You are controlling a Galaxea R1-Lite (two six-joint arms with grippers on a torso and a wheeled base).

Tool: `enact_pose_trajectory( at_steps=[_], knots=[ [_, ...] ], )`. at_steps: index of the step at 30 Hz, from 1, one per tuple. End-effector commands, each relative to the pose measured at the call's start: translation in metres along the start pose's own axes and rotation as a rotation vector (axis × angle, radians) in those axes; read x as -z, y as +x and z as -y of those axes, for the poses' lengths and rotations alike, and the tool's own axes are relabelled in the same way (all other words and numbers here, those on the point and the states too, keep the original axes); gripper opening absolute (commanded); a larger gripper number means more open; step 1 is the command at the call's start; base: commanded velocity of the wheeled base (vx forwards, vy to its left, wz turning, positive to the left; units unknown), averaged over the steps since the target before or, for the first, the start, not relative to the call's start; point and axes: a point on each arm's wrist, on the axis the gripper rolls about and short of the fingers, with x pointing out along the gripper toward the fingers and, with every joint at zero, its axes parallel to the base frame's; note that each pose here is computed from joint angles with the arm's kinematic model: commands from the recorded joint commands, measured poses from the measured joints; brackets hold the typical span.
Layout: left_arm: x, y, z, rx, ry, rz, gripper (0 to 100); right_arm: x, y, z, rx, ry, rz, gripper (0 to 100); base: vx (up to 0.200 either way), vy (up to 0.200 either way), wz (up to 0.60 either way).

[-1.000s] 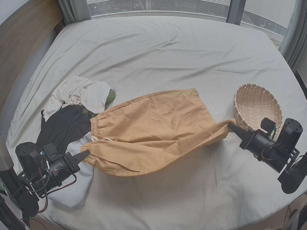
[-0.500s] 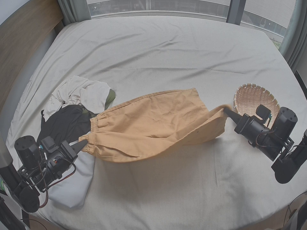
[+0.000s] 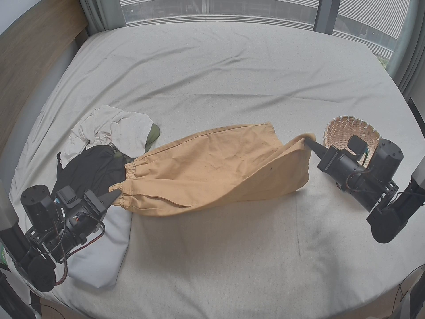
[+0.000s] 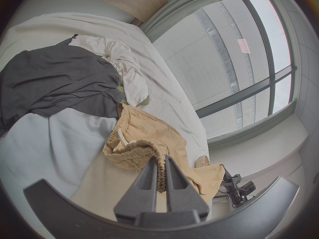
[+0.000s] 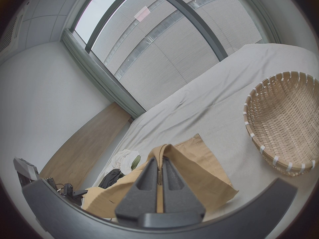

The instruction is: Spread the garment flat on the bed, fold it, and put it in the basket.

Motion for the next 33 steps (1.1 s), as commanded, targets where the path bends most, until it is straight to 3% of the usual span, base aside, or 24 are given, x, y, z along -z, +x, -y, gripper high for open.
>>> enact_pose_trajectory(
  at_steps=[1,18,26,33],
  knots=[
    [-0.004,0.003,-0.006,-0.019,-0.005,0.016,0,0.002,0.008,0.003,-0.003,0.000,0.003,0,0.000,0.000,0.00],
    [-0.006,0.009,-0.014,-0.045,-0.012,0.021,0,-0.007,0.027,0.002,-0.010,-0.002,0.011,0,0.000,0.000,0.00],
    [-0.013,0.028,-0.014,-0.054,-0.040,0.097,0,-0.009,0.058,0.017,0.016,-0.001,0.006,0,0.000,0.000,0.00],
    [-0.013,0.038,-0.018,-0.058,-0.052,0.098,0,-0.005,0.074,0.023,0.013,-0.003,0.011,0,0.000,0.000,0.00]
  ],
)
